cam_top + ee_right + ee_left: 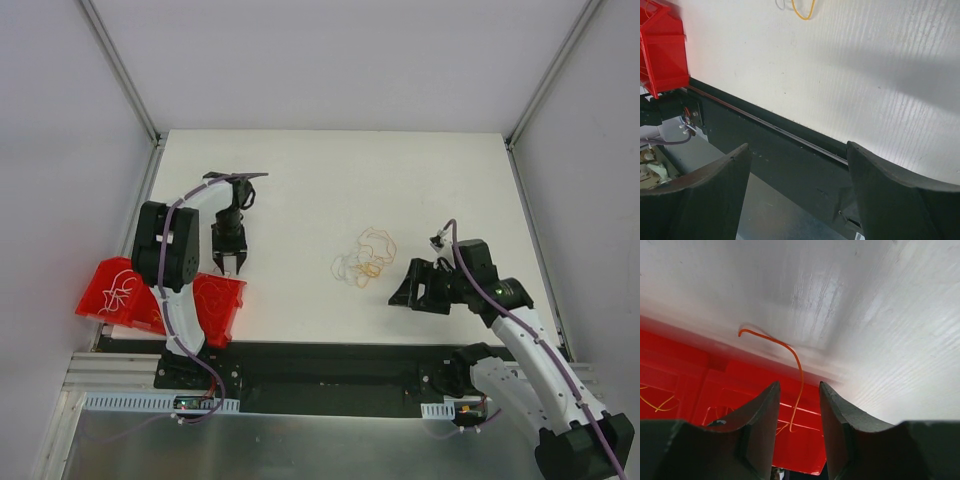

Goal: Untangle the cables

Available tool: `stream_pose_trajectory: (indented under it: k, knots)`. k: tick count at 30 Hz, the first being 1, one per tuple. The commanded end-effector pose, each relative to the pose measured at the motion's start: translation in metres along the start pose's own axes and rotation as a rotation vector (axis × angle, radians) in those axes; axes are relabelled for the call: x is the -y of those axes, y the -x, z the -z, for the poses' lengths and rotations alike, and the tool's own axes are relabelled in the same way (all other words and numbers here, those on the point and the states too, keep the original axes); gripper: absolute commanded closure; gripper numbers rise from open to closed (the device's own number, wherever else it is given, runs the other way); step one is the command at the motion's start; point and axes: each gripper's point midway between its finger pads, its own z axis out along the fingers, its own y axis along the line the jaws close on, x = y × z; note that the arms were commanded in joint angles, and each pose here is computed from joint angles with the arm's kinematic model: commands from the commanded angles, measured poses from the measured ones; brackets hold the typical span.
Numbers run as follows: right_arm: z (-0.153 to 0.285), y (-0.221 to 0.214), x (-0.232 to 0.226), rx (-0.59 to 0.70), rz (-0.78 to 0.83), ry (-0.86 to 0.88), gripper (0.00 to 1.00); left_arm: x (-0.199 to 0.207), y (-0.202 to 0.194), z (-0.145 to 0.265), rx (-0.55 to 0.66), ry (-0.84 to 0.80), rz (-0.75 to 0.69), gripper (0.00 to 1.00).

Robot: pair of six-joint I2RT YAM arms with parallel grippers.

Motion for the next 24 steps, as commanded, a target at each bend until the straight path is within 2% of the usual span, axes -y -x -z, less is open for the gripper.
stream_pose_trajectory:
  k: [1,5,6,8,9,11,15,17,20,24]
  knots:
    - [-0.002,-0.003,0.007,0.014,-0.035,-0.02,0.21,-0.002,-0.02,0.006,-0.009,-0.008,-0.061,0.62]
    - [-0.006,-0.002,0.004,0.002,-0.055,-0.005,0.21,-0.011,-0.028,-0.002,-0.019,0.027,-0.069,0.62]
    - [-0.006,-0.001,0.003,0.008,-0.053,0.0,0.21,-0.01,-0.028,-0.005,-0.025,0.025,-0.072,0.64]
    - [-0.005,0.003,0.0,0.019,-0.049,0.008,0.21,-0.01,-0.026,-0.005,-0.012,0.026,-0.067,0.86]
    - [-0.005,0.004,-0.001,0.024,-0.049,0.01,0.21,-0.011,-0.023,-0.002,0.016,0.025,-0.058,0.92]
    - [-0.003,0.006,-0.004,0.023,-0.052,0.017,0.21,-0.012,-0.015,0.011,0.091,0.017,-0.04,0.99]
    - [-0.005,0.004,-0.002,0.013,-0.049,0.018,0.21,-0.015,-0.008,0.05,0.261,-0.021,0.001,1.0]
    - [-0.006,0.001,0.001,-0.001,-0.046,0.005,0.21,-0.019,-0.019,0.062,0.288,-0.042,0.061,1.0]
    - [-0.008,-0.001,0.002,-0.012,-0.05,0.005,0.21,-0.019,-0.055,0.064,0.24,-0.108,0.174,1.0]
    - [-0.015,0.002,0.001,-0.001,-0.054,0.032,0.22,-0.007,-0.106,0.041,0.12,-0.227,0.284,1.0]
